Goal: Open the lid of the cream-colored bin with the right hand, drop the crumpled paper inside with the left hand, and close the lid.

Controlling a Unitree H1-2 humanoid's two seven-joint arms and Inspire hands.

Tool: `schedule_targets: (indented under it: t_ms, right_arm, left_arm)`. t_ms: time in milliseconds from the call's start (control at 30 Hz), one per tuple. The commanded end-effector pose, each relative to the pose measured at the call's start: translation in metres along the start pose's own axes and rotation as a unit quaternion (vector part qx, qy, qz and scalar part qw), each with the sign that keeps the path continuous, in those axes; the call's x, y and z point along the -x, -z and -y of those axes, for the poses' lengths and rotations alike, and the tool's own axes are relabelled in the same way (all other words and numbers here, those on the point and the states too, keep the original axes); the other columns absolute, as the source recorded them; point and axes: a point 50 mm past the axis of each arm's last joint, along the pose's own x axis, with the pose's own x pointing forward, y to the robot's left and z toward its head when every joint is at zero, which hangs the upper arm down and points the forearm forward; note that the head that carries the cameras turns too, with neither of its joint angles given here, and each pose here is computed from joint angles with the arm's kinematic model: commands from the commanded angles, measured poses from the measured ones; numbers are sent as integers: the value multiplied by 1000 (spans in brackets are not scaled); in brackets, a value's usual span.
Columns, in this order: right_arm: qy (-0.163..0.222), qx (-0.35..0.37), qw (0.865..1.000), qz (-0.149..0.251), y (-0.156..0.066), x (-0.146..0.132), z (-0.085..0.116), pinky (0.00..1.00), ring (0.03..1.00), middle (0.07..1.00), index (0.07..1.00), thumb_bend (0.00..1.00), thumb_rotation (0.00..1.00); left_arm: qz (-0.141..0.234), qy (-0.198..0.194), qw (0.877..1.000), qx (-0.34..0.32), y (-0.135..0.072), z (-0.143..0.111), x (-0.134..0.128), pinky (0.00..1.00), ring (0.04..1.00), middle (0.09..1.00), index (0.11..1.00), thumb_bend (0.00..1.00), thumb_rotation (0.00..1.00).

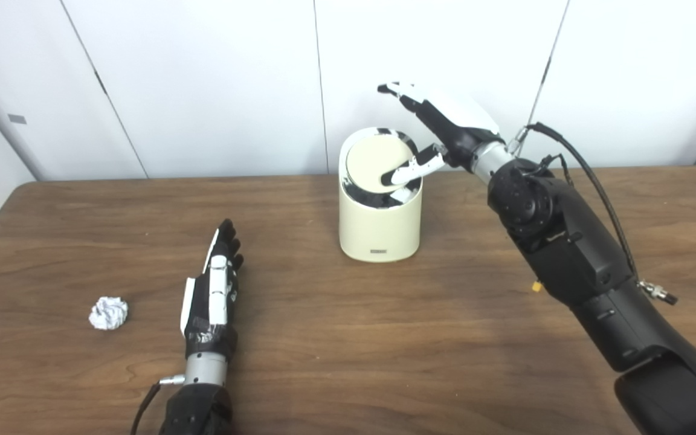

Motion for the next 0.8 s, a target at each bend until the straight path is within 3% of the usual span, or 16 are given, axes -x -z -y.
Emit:
schedule_targets:
  t_ms: [0, 267, 600, 767]
  right_arm:
    - [17, 7, 1000, -10, 4, -2, 14, 912, 977, 956, 925, 779, 275]
    - [49, -46, 997, -23, -2, -5, 22, 868, 944, 942, 931, 691, 464]
    - [81, -181, 979, -44, 7, -6, 34, 853, 933, 950, 934, 615, 632]
    - [84, -207, 972, -72, 16, 2, 41, 845, 923, 938, 936, 585, 781]
  left_arm:
    - [-12, 1, 1000, 5, 9, 5, 8, 1000, 1000, 1000, 991, 431, 967]
    - [-12, 4, 1000, 2, 10, 5, 8, 1000, 1000, 1000, 988, 416, 971]
    - [-11, 13, 1000, -1, 14, 7, 8, 1000, 1000, 1000, 990, 363, 977]
    - [-16, 14, 1000, 0, 15, 6, 8, 1000, 1000, 1000, 996, 383, 965]
